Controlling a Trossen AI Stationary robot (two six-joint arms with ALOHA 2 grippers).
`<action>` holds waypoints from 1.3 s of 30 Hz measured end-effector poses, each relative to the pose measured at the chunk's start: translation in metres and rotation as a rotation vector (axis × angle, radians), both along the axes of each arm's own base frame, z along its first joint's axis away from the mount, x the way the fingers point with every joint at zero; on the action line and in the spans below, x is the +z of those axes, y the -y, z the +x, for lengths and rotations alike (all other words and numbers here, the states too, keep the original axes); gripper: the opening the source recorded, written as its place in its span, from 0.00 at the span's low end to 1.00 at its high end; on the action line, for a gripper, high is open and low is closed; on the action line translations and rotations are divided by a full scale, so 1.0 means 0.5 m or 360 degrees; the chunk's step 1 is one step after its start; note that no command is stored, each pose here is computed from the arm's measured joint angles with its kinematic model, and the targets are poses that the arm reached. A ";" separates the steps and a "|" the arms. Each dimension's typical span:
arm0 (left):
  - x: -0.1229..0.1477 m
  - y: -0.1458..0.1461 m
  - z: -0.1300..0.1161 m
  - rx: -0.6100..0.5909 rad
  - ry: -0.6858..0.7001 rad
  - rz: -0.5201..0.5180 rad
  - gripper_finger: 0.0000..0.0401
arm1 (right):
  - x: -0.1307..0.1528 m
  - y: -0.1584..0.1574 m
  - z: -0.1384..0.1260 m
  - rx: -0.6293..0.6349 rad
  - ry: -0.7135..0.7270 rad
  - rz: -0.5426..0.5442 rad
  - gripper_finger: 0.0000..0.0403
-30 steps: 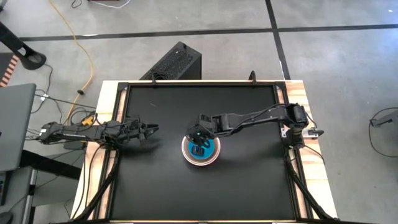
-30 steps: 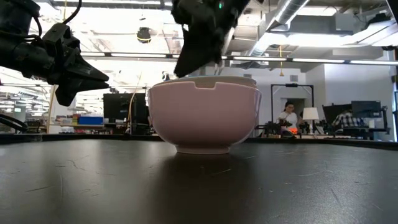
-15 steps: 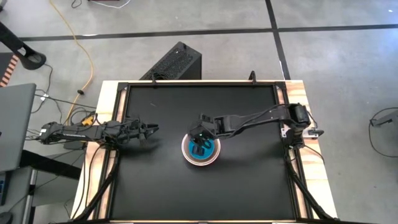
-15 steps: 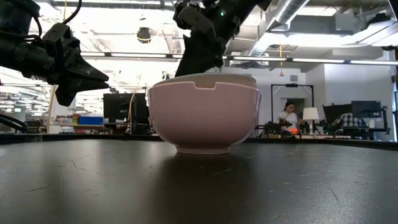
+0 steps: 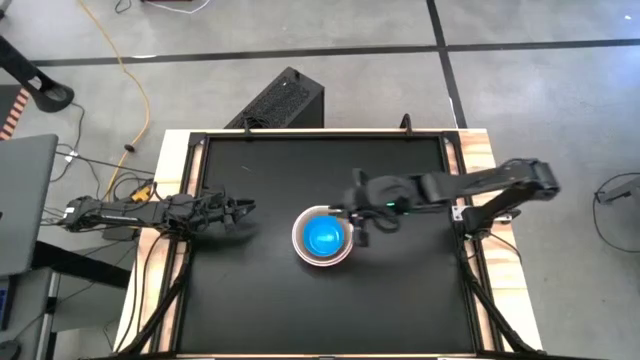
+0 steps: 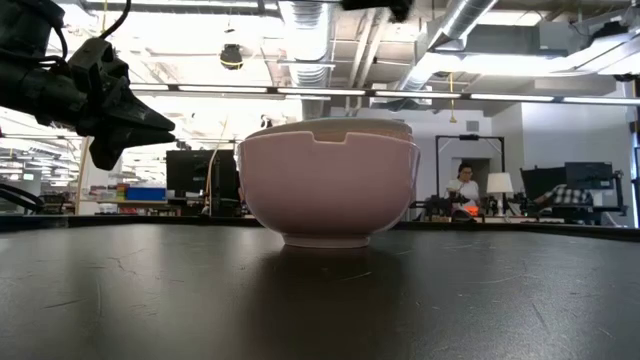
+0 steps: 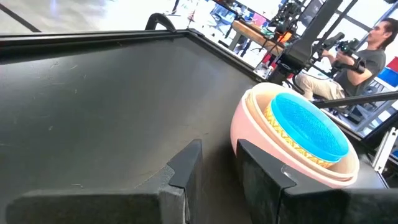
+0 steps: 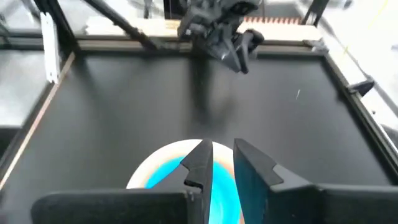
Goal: Nest bowls inside each other
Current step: Return to Home Position
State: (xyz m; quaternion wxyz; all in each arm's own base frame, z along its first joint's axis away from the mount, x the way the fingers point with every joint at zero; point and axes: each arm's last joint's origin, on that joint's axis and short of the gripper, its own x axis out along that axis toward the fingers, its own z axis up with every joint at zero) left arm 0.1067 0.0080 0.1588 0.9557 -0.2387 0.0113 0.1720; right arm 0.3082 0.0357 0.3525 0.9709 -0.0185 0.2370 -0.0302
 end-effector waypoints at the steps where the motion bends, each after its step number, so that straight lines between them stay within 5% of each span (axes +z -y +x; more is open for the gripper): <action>1: 0.000 0.000 0.000 0.0000 -0.0001 0.0002 0.22 | -0.008 0.000 -0.021 0.0008 0.0051 0.0007 0.19; 15: 0.000 -0.001 0.000 0.0018 -0.0037 0.0110 0.22 | -0.225 0.033 -0.252 -0.0025 0.0761 0.0201 0.19; 29: 0.000 -0.001 0.000 0.0020 -0.0040 0.0120 0.22 | -0.368 0.059 -0.348 -0.0075 0.0821 0.0259 0.19; 39: 0.000 -0.001 0.000 0.0020 -0.0027 0.0082 0.22 | -0.385 0.077 -0.376 -0.0181 0.0650 0.0204 0.19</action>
